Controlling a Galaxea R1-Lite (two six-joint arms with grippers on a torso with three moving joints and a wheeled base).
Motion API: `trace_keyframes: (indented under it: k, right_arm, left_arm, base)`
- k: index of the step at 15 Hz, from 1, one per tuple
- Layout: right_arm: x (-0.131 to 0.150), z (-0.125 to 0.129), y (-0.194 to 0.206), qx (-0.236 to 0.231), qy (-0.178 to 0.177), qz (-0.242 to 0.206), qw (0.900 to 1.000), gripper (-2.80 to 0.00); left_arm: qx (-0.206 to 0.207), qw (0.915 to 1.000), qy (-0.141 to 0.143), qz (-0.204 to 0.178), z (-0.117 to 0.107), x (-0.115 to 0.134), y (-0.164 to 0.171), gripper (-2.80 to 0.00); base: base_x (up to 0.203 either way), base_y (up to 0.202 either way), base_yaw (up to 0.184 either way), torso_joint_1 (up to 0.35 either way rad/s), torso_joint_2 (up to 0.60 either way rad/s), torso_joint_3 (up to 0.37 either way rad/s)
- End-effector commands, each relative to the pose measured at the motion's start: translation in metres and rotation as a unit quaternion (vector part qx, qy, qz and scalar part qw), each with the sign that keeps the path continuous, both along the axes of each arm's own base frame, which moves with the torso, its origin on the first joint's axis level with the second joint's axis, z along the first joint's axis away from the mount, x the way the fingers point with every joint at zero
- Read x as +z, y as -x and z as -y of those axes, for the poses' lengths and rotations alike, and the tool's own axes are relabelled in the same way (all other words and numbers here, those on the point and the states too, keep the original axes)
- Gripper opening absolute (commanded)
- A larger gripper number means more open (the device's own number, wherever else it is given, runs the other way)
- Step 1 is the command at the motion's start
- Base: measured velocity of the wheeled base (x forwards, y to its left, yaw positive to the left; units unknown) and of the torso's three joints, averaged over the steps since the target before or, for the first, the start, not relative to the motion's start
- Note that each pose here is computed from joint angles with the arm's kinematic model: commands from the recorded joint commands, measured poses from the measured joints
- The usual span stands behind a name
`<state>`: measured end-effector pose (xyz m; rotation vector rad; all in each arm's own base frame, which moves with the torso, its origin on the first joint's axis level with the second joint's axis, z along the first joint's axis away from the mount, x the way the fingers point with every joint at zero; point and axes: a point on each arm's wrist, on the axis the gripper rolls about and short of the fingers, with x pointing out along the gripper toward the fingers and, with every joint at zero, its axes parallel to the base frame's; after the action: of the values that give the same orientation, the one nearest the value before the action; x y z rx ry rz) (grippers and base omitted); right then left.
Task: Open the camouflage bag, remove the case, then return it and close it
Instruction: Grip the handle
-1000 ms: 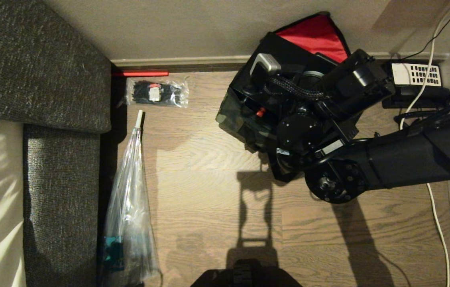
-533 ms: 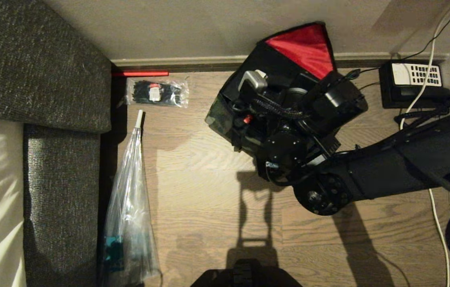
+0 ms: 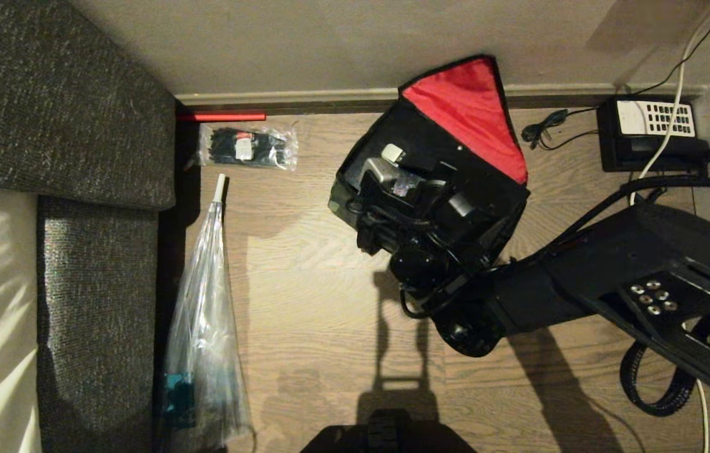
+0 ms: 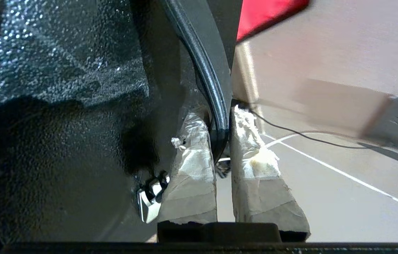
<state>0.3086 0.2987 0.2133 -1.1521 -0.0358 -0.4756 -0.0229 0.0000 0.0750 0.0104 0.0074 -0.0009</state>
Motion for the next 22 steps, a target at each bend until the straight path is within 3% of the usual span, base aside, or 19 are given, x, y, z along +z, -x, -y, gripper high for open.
trace_keyframes:
  k: [1,11,16,22]
  right_arm:
    - [-0.025,-0.006,-0.009,-0.004,0.011,-0.017,1.000,-2.80]
    - [0.022,0.009,0.006,-0.008,-0.013,-0.001,1.000,-2.80]
    - [-0.019,0.004,0.001,-0.002,0.015,-0.036,0.999,-2.80]
    - [-0.046,-0.010,-0.003,0.005,0.033,-0.060,0.998,-2.80]
  left_arm:
    - [0.000,1.0000,-0.001,0.000,0.000,0.000,0.000,-2.80]
    - [0.000,1.0000,0.000,0.000,0.000,0.000,0.000,-2.80]
    - [0.000,1.0000,-0.001,0.000,0.000,0.000,0.000,-2.80]
    - [0.000,1.0000,0.000,0.000,0.000,0.000,0.000,-2.80]
  base:
    - [0.000,0.000,0.000,0.000,0.00,0.000]
    - [0.000,0.000,0.000,0.000,0.00,0.002]
    - [0.000,0.000,0.000,0.000,0.00,0.000]
    - [0.000,0.000,0.000,0.000,0.00,0.000]
